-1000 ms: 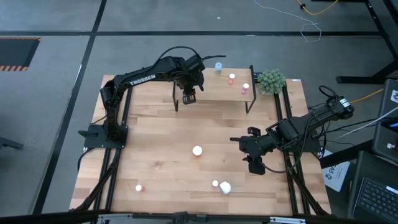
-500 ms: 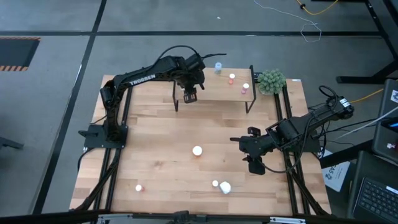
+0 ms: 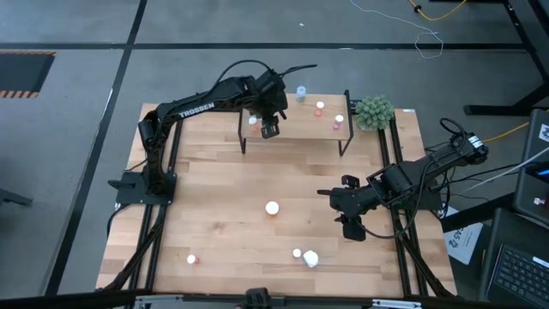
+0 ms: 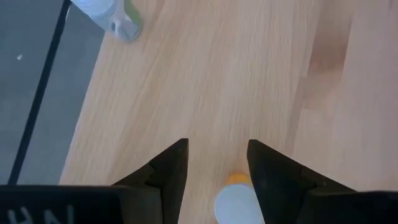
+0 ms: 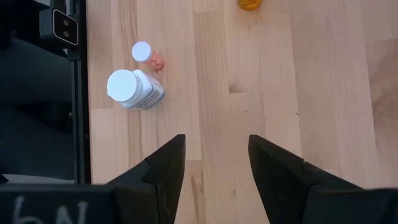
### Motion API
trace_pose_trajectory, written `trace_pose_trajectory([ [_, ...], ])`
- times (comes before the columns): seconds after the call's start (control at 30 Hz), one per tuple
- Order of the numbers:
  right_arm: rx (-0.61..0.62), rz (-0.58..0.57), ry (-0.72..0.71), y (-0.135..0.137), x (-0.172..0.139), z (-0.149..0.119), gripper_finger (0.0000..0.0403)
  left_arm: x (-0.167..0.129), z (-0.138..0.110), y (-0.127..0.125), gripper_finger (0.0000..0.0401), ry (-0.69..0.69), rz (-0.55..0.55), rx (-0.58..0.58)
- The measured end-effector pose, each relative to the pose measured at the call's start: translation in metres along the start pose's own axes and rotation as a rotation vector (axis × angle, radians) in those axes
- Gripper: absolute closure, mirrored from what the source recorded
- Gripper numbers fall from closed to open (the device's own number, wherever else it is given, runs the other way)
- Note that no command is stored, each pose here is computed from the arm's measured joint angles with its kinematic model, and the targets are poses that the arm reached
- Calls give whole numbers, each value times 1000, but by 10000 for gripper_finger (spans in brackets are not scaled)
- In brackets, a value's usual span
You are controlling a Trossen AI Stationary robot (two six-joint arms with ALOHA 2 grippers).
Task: Pick and place medicine bottles onto shelf by color
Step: Put the orange pill bottle on the shelf
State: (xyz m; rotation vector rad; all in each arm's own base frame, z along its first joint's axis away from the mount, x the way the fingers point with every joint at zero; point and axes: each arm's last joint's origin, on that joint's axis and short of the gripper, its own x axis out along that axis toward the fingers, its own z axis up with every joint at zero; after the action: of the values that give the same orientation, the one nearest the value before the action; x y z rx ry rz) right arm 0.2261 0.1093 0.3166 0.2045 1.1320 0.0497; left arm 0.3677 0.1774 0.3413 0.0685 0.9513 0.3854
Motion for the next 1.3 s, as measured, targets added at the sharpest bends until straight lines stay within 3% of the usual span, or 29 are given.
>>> trace_pose_trajectory([
  [0.2,0,0,0,0,0,0,224,-12,13,-6,241,-72,4,12],
  [0.37,0,0,0,0,0,0,224,-46,33,-28,241,-155,-28,57],
  [0.5,0,0,0,0,0,0,224,-81,39,-53,241,-135,-88,89],
  [0.8,0,0,-1,0,0,0,224,-125,6,-116,241,206,-245,205],
  [0.87,0,0,-2,0,0,0,224,-125,4,-132,241,205,-272,210],
  [1.03,44,-1,-37,1,0,3,224,-130,-5,-165,241,237,-471,301],
  [1.17,98,-65,-131,1,0,8,224,-126,-16,-185,241,294,-496,345],
  [1.3,116,-129,-201,-1,-1,11,224,-147,-29,-185,241,282,-507,359],
])
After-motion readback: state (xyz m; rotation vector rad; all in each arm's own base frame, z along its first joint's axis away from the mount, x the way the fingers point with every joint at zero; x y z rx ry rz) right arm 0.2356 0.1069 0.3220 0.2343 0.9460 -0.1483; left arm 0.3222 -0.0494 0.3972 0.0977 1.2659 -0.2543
